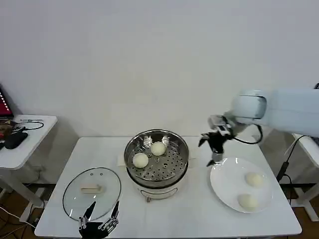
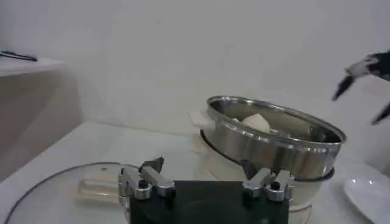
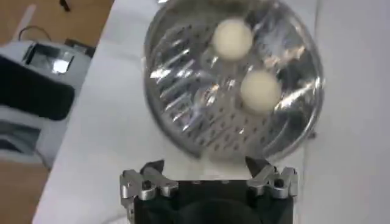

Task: Take steamed baozi put them in steamer then cover it.

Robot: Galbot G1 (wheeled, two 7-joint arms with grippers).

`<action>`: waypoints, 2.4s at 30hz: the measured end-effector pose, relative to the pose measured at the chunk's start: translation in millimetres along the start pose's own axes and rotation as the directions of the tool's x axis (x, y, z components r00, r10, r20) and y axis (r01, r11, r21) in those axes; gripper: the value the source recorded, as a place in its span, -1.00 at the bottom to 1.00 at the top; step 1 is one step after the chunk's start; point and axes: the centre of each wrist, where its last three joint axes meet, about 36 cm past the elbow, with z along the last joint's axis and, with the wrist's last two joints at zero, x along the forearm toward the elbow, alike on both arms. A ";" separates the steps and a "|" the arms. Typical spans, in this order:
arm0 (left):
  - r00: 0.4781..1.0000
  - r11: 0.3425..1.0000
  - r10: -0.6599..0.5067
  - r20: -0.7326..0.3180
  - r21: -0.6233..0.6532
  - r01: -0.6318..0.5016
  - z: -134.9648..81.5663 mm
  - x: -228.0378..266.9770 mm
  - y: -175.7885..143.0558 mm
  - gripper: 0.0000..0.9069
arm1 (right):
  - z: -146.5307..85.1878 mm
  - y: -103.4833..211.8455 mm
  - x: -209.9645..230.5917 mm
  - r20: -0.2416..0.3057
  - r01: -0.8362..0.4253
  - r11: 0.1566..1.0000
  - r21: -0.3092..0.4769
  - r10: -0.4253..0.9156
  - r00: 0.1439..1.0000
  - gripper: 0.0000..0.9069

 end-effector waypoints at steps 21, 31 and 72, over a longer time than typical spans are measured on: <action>1.000 1.000 -0.015 0.001 -0.003 0.015 0.5 -2.4 3.0 1.00 | 89.9 49.2 -39.4 -0.058 0.038 0.995 -0.090 -0.043 0.997 1.00; 1.000 1.000 -0.015 0.000 -0.002 0.015 0.8 -3.2 2.9 1.00 | 116.2 60.1 -57.5 -0.057 0.067 0.990 -0.127 -0.075 0.996 1.00; 1.000 1.000 -0.024 -0.015 -0.006 0.024 3.6 -2.2 4.2 1.00 | 166.2 83.7 -108.8 -0.077 0.163 0.974 -0.160 -0.177 0.981 1.00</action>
